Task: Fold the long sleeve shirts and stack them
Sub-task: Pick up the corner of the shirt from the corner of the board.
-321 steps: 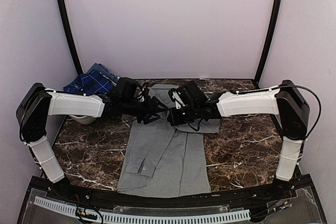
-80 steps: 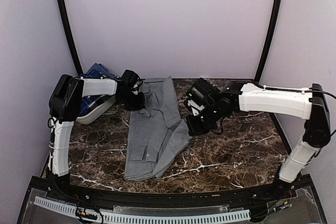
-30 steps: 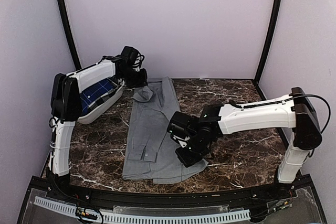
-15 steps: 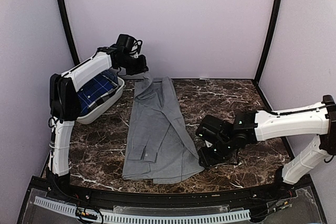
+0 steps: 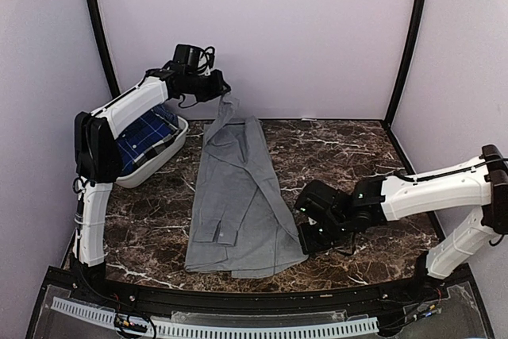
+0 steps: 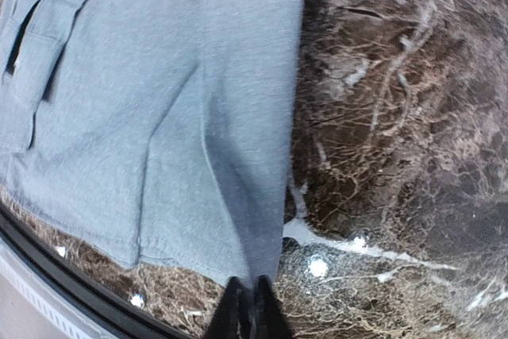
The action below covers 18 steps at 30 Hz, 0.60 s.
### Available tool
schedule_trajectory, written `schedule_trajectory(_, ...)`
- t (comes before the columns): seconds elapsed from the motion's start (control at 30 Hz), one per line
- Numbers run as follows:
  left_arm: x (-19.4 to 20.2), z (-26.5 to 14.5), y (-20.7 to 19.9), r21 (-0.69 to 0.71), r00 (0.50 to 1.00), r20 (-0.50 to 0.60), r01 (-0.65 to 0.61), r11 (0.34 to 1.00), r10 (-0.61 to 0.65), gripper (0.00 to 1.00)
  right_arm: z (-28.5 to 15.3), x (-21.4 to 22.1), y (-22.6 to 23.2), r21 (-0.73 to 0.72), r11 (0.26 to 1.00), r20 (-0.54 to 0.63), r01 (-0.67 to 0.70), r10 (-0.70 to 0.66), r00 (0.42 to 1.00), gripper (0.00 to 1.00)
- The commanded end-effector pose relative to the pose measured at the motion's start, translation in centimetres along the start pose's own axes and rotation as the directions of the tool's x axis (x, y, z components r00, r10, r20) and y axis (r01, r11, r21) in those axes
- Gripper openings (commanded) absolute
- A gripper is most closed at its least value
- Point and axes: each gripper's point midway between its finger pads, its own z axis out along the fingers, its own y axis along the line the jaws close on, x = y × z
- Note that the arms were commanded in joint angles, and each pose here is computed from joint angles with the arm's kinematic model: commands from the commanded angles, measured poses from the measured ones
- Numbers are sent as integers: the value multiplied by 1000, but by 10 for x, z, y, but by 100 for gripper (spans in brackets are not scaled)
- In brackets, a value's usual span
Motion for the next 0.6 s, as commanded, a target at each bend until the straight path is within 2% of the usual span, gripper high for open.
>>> schedule_trajectory(0.0, -56, -42, -52, 150, 986, 169, -32, 988, 6, 1, -2, -7, -5, 75, 997, 13, 9, -10, 1000, 0)
schedule_trajectory(0.1, -65, -45, -61, 192, 980, 201, -35, 981, -5, 1, -7, -4, -18, 143, 990, -2, 18, -18, 1000, 0)
schedule_trajectory(0.2, -70, -48, -66, 213, 976, 218, -34, 977, -13, 0, -11, -1, -22, 151, 988, -15, 26, -24, 1000, 0)
schedule_trajectory(0.33, -73, -50, -69, 220, 974, 227, -38, 975, -14, 0, -12, 2, -22, 148, 988, -33, 39, -35, 999, 0)
schedule_trajectory(0.57, -80, -56, -72, 221, 968, 252, -48, 974, -10, 0, -23, -2, -40, 250, 966, -33, 66, -60, 998, 0)
